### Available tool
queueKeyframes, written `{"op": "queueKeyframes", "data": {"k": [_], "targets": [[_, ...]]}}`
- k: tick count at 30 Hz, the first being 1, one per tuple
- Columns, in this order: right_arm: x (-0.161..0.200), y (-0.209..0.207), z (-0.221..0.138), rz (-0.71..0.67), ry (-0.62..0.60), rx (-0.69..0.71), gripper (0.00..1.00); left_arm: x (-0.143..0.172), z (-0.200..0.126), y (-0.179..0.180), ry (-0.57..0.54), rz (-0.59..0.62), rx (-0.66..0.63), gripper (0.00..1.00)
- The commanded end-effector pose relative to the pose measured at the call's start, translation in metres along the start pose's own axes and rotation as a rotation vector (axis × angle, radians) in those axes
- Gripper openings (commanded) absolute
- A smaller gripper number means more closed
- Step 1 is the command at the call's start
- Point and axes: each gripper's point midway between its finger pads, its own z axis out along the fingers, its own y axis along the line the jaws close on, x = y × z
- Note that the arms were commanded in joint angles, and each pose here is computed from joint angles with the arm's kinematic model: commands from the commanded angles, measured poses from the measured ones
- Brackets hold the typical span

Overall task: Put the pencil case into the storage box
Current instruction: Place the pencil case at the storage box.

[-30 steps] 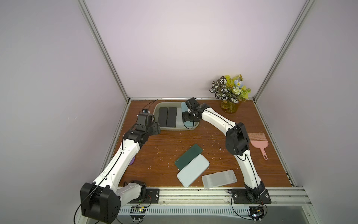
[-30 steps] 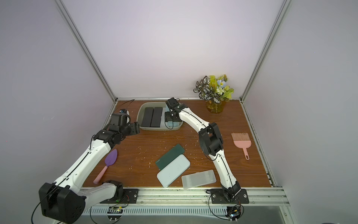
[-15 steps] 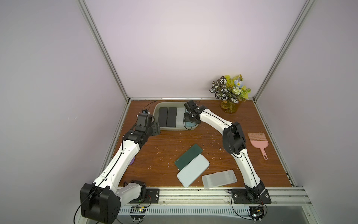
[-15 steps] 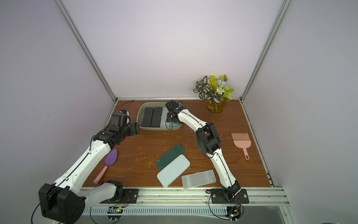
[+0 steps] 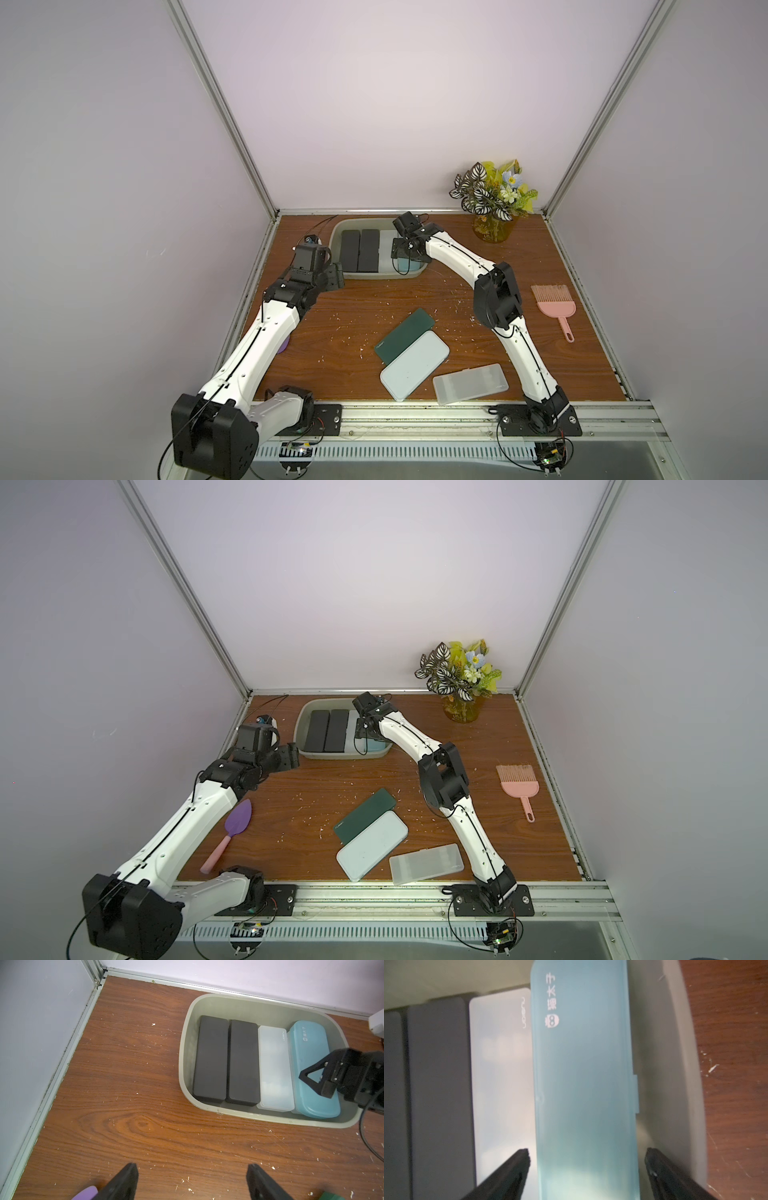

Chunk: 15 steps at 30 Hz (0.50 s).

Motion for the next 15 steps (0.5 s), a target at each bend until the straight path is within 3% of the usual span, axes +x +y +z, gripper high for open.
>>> {"op": "queueKeyframes", "data": {"k": [1, 9, 15], "targets": [[-0.031, 0.004, -0.043, 0.003, -0.092, -0.013, 0.99, 0.004, -0.003, 0.009, 0.006, 0.006, -0.025, 0.83], [-0.062, 0.020, -0.134, -0.026, -0.212, -0.114, 0.99, 0.009, -0.005, -0.004, 0.040, 0.063, 0.054, 0.80], [-0.054, -0.012, -0.187, -0.049, -0.263, -0.122, 0.99, 0.046, -0.012, -0.053, 0.143, 0.207, 0.186, 0.77]]}}
